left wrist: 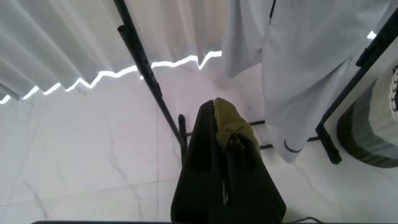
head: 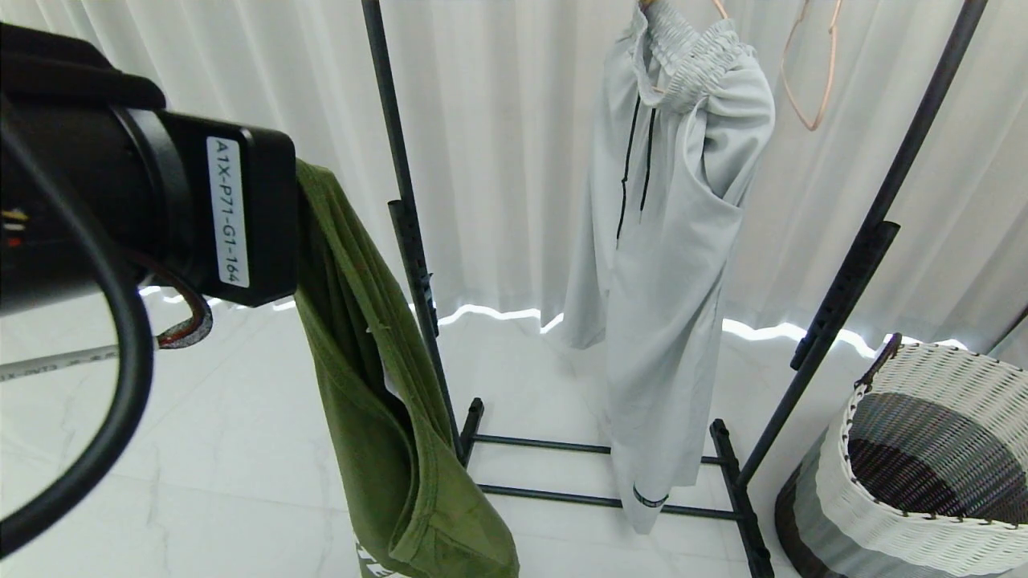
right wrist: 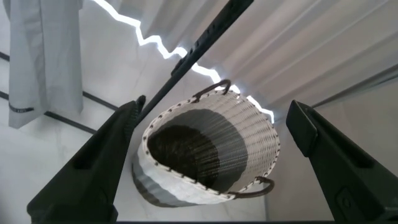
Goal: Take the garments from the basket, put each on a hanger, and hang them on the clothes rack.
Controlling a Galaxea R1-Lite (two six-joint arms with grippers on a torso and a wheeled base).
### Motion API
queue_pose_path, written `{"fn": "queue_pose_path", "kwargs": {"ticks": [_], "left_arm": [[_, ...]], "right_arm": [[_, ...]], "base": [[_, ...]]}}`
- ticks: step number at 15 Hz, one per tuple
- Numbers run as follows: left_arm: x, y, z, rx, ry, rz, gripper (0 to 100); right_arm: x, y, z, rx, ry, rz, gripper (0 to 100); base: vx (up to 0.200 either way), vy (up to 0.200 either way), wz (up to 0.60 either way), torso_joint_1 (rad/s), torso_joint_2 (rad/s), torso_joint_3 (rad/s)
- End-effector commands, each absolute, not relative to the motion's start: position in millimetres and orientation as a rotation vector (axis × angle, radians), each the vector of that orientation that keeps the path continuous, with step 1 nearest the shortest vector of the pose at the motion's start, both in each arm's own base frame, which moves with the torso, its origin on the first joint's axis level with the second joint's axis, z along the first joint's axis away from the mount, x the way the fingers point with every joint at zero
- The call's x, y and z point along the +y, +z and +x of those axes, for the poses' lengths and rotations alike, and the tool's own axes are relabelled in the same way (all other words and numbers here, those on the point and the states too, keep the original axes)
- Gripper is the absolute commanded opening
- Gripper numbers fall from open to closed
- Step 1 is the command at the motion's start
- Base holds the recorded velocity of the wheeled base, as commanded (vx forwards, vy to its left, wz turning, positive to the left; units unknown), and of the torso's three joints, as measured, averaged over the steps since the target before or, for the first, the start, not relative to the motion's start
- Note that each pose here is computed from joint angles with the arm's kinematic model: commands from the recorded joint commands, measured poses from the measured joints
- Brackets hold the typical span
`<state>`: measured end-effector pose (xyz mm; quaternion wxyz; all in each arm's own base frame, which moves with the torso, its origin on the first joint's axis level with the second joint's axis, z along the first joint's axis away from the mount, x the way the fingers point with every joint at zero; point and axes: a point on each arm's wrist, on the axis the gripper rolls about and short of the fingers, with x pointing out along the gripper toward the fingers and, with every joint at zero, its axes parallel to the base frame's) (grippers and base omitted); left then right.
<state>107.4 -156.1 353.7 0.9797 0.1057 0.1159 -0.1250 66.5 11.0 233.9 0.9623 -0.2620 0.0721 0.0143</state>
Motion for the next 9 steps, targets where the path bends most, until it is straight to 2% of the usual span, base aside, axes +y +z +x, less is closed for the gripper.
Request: {"fn": "queue_pose_path", "kwargs": {"ticks": [1, 3, 6, 9], "left_arm": [[-155.4, 351.3, 107.0, 0.238, -0.251, 0.221, 0], [-157.2, 350.6, 108.1, 0.241, -0.251, 0.226, 0], [-156.4, 350.0, 107.7, 0.241, -0.249, 0.226, 0], [-158.2, 349.6, 108.6, 0.243, -0.251, 0.233, 0]], "right_arm": [[9.2, 226.9, 59.3, 0.142, 0.029, -0.521, 100], [9.4, 224.9, 59.9, 0.147, 0.031, -0.516, 100], [9.3, 225.1, 59.9, 0.146, 0.028, -0.514, 100], [9.2, 226.2, 59.5, 0.14, 0.026, -0.513, 100]], "base": [[0.0, 0.0, 0.0, 0.0, 0.0, 0.0], [0.0, 0.0, 0.0, 0.016, -0.07, -0.047], [0.0, 0.0, 0.0, 0.049, -0.24, -0.242], [0.0, 0.0, 0.0, 0.18, -0.49, -0.302]]}}
